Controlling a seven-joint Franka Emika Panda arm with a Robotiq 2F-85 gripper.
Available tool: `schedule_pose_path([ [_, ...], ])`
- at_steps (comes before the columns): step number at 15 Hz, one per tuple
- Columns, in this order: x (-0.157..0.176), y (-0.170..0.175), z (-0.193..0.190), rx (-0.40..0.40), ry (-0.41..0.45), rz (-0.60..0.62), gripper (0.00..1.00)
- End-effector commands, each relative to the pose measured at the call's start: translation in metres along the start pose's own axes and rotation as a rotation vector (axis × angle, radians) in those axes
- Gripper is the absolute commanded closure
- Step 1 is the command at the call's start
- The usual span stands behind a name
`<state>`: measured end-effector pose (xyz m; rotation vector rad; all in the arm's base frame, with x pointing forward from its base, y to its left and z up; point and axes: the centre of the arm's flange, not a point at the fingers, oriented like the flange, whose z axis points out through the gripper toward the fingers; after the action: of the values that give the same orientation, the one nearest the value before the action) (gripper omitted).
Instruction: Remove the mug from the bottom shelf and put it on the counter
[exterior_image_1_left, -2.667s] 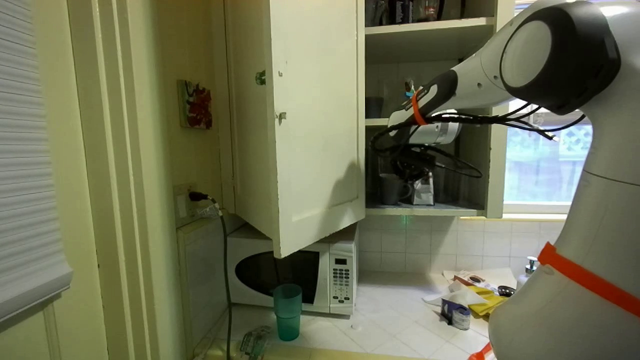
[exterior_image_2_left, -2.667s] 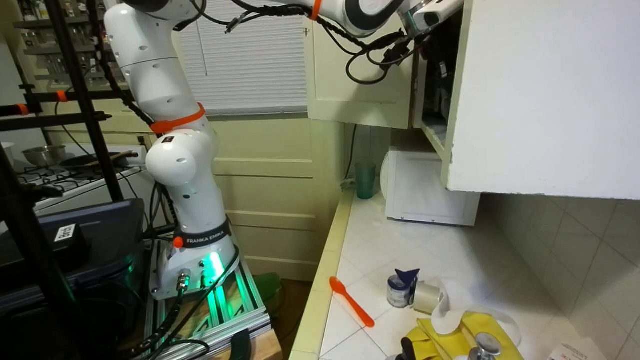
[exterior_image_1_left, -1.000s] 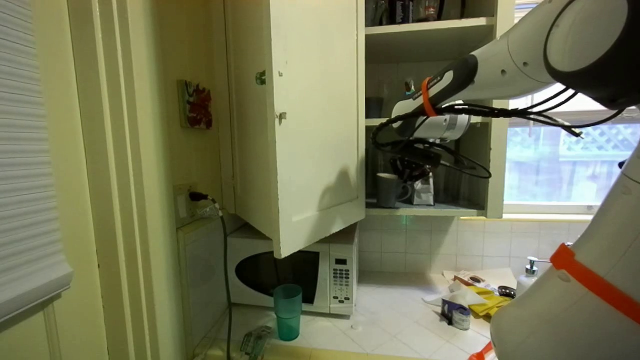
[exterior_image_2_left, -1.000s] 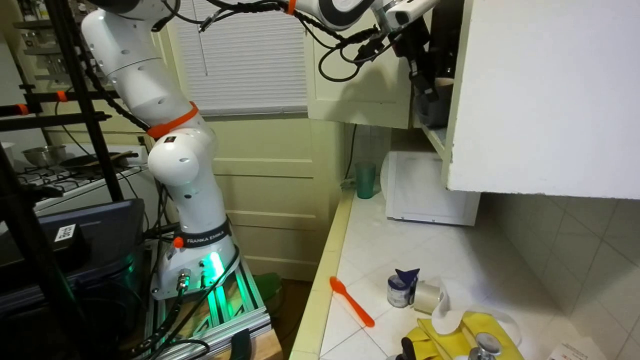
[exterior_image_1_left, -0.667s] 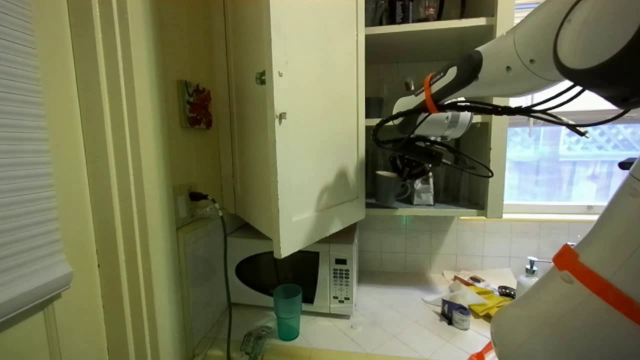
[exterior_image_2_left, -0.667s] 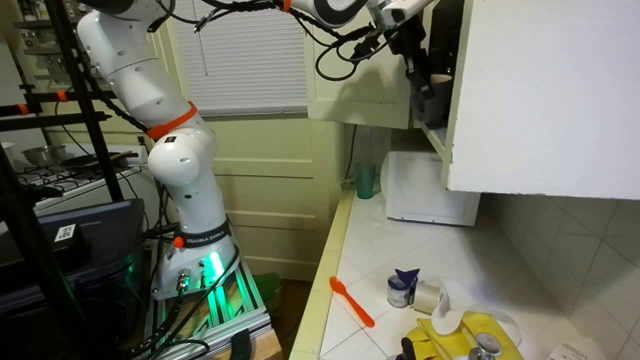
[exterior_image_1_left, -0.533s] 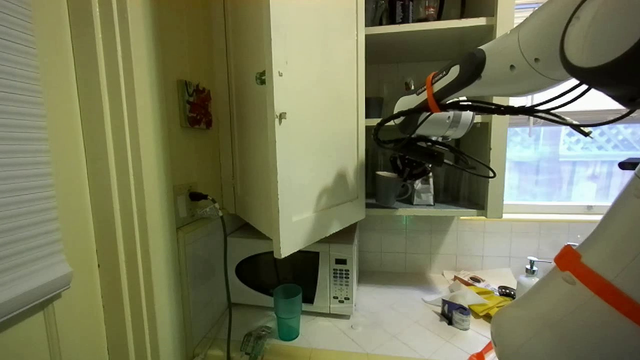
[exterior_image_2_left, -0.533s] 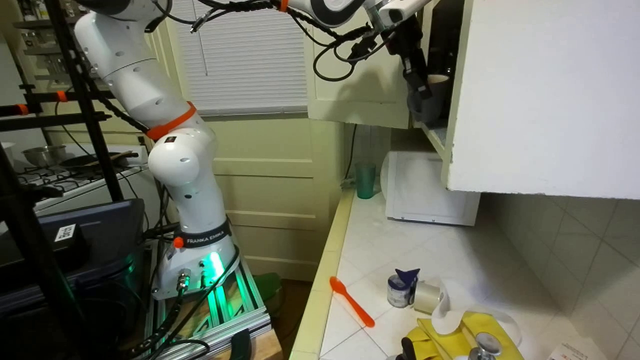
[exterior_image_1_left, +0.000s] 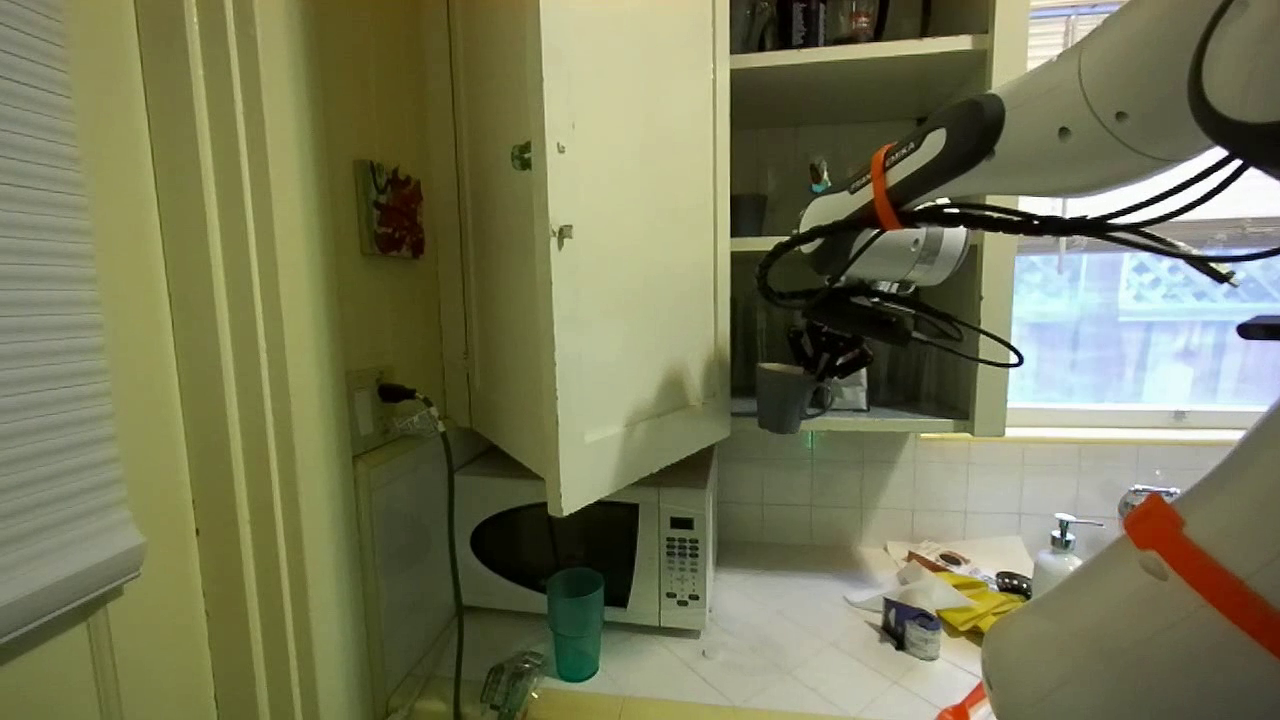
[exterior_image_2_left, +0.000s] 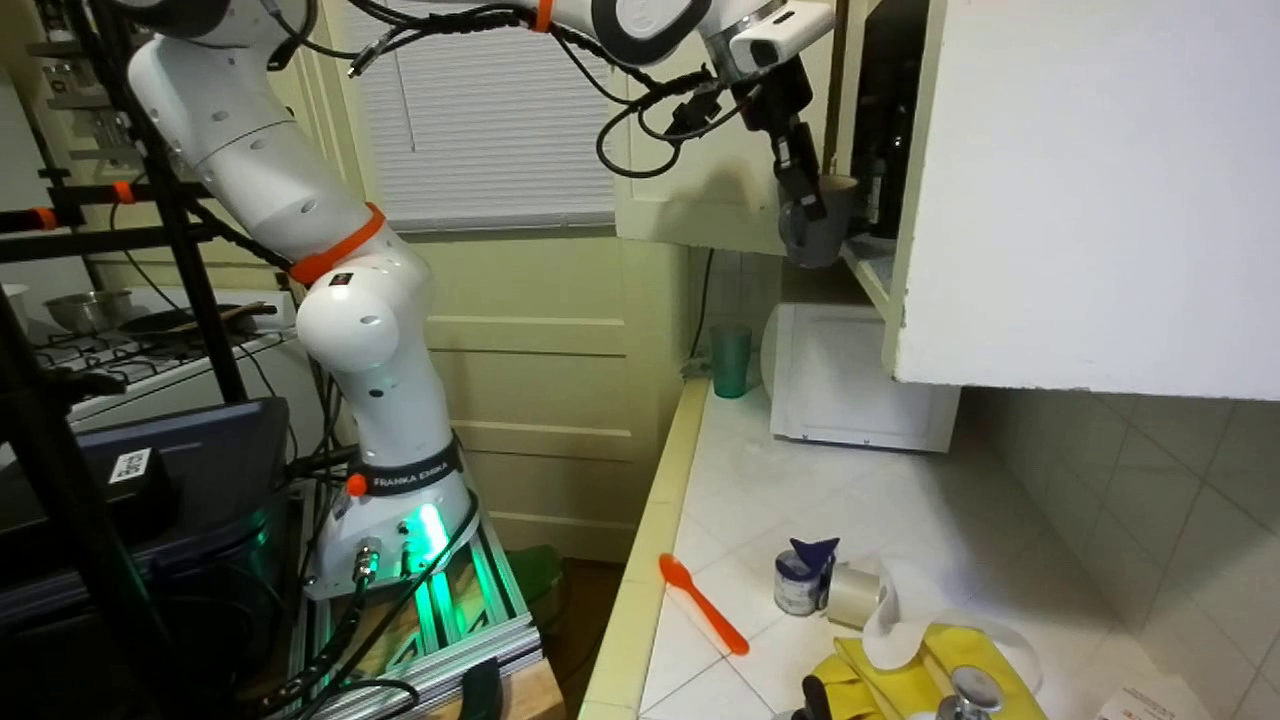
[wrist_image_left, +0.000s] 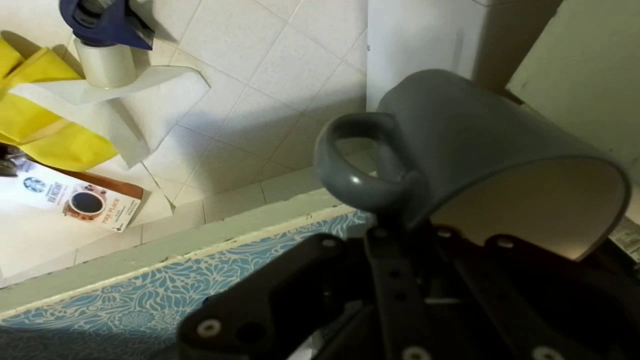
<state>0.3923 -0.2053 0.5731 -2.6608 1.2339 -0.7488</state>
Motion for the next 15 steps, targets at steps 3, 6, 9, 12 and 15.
schedule_pose_path([
  [3, -0.031, 0.017, 0.005, -0.017, -0.067, -0.048, 0.98],
  [6, -0.044, 0.024, 0.026, -0.052, -0.112, -0.071, 0.98],
  [9, -0.054, 0.032, 0.051, -0.069, -0.142, -0.073, 0.98],
  [12, -0.062, 0.043, 0.074, -0.081, -0.141, -0.078, 0.98],
  [15, -0.065, 0.058, 0.096, -0.089, -0.118, -0.082, 0.98],
])
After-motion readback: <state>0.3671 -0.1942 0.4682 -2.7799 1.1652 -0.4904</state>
